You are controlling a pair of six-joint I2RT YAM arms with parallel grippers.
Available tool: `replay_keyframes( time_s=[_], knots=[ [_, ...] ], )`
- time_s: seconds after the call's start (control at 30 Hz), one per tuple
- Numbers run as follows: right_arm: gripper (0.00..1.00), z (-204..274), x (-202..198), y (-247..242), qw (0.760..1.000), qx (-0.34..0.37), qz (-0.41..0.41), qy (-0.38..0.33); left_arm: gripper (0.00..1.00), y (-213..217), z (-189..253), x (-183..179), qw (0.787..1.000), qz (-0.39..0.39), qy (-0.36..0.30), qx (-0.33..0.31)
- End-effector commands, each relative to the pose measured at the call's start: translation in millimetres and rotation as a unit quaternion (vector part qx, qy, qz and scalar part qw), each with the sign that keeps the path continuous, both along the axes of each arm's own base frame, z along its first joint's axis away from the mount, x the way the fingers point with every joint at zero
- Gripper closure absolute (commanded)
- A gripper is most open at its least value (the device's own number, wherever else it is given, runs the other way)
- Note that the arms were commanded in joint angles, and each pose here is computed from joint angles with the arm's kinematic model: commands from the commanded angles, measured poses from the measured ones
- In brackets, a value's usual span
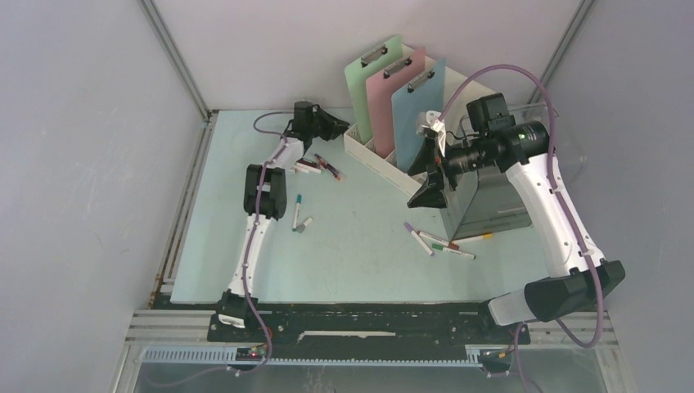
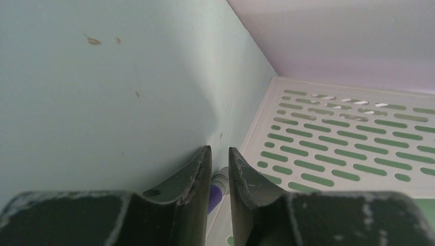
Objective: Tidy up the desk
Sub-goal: Move the stationery to the center of the board.
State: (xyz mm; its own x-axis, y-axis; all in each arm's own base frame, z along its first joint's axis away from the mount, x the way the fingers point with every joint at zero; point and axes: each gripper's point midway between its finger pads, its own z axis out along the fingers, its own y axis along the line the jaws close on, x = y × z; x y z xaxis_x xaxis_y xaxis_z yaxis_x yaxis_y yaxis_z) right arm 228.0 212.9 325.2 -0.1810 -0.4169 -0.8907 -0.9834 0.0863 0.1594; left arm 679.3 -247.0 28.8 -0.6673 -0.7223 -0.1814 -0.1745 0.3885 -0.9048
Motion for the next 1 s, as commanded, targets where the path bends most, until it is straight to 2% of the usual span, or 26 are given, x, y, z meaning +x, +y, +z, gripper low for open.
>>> replay_keyframes(
  time_s=[0.0,0.7,0.97],
  knots=[
    [0.00,20,-9,0,0.999,0.023,0.010,-0.032,0.72,-13,17,-20,0.999,-0.046,0.007,0.021],
    [0.00,19,-6,-1,0.999,0.028,0.000,-0.039,0.71,-20,9,-67,0.987,-0.119,0.024,0.103],
    [0.00,17,-5,-1,0.999,0.027,-0.001,-0.034,0.70,-12,11,-79,0.978,-0.125,0.019,0.165]
  ],
)
